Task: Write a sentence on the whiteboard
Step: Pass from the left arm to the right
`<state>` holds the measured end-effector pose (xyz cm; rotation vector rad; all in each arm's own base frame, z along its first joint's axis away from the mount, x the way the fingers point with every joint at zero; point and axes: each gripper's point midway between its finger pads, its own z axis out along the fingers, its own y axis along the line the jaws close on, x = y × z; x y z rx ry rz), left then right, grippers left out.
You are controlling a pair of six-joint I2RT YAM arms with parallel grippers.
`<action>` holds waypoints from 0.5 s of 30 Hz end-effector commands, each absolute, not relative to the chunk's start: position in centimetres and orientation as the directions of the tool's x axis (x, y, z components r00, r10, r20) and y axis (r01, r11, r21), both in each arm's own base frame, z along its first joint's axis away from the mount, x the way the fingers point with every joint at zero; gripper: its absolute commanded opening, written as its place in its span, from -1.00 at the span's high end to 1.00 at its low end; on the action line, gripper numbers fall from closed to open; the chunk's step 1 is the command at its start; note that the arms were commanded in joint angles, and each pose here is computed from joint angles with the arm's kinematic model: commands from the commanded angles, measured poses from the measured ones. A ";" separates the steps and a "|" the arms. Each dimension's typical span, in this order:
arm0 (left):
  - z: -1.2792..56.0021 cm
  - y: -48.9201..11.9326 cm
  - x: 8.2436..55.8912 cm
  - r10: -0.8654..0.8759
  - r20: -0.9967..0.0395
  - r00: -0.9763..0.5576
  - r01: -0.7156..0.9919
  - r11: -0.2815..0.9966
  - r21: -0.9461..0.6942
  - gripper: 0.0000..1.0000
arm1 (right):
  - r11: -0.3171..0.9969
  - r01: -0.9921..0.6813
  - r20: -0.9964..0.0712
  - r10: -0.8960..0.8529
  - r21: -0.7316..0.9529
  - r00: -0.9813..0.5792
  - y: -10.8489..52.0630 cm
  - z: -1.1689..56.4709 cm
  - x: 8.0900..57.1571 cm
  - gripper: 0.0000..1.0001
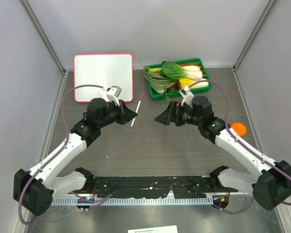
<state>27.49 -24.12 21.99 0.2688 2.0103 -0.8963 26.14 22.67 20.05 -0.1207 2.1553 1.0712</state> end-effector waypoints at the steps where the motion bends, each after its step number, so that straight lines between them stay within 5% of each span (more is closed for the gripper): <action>1: 26.3 -25.3 23.0 -0.151 -0.791 -0.593 0.651 0.487 -0.582 1.00 | 0.394 -0.572 -0.689 0.299 0.719 -0.660 28.9 29.4 25.4 -0.94; 9: 28.1 -25.1 20.6 -0.168 -0.795 -0.583 0.695 0.403 -0.596 1.00 | 0.238 -0.632 -0.674 0.315 0.737 -0.668 33.3 33.0 24.5 -0.61; 15: 28.0 -25.1 20.2 -0.170 -0.786 -0.594 0.691 0.393 -0.607 1.00 | 0.214 -0.632 -0.667 0.261 0.745 -0.697 35.1 32.4 23.9 -0.08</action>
